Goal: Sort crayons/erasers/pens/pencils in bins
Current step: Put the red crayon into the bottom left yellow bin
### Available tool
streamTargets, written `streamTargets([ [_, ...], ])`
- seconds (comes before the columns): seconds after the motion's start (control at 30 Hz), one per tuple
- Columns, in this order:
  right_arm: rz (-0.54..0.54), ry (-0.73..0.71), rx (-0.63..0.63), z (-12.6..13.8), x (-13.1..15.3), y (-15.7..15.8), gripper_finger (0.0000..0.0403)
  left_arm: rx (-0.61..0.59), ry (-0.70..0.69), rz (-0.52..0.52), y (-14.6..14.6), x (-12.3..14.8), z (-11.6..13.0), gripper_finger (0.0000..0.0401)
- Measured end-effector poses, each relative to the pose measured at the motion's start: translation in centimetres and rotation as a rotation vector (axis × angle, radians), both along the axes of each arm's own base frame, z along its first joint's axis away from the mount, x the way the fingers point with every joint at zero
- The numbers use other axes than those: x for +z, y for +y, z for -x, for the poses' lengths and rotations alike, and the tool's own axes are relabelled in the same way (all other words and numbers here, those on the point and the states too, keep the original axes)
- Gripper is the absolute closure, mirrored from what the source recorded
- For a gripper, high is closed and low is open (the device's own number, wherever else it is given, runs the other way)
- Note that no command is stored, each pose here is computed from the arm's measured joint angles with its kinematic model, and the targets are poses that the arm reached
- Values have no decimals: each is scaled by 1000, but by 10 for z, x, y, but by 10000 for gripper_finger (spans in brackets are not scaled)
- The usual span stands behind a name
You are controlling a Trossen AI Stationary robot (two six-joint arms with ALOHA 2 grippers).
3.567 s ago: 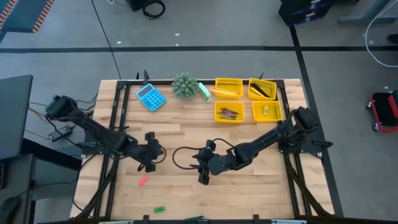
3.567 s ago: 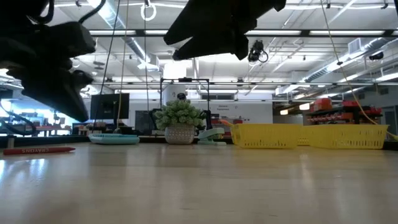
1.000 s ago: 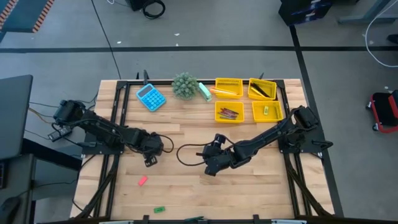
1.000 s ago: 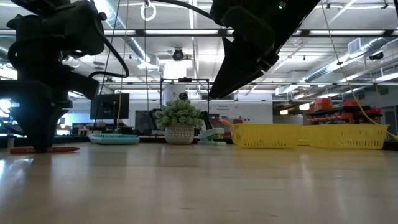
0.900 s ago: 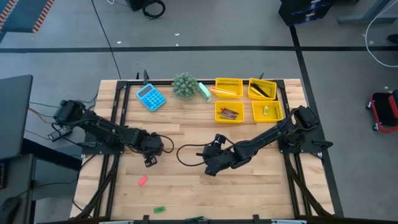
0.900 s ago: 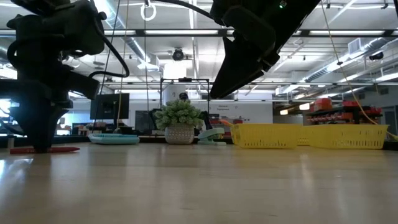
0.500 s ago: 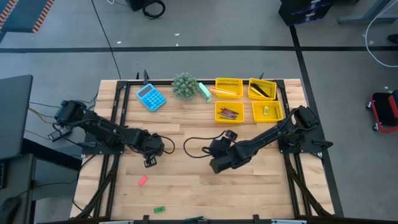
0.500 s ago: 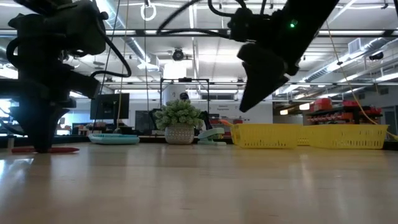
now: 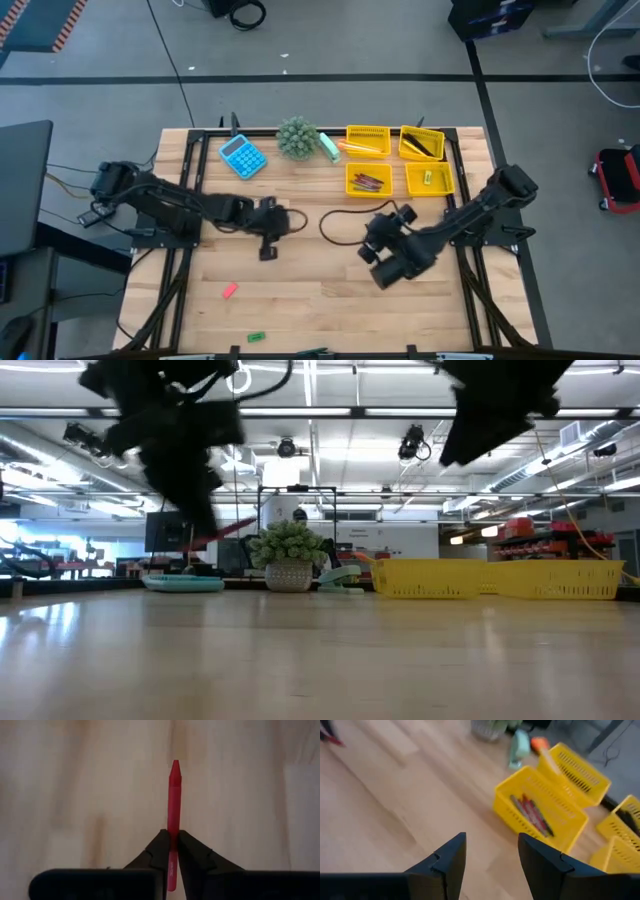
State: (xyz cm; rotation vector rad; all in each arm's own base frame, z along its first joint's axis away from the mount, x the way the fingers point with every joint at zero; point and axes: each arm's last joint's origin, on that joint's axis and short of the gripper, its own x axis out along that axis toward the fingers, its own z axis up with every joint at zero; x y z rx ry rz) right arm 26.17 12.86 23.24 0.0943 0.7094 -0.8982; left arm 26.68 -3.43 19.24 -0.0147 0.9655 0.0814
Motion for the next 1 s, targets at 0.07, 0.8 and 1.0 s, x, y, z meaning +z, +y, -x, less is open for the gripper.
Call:
streamTargets([
  [0.07, 37, -37, -7, 11, 4, 6, 217, -23, -90, -31, 9, 9, -9, 362],
  [0.8, 506, -413, -24, 20, 25, -14, 217, -12, -771, -92, 45, 63, -46, 366],
  [1.0, 453, -302, -57, 20, 40, -33, 217, 58, -786, -100, 64, 65, -45, 358],
])
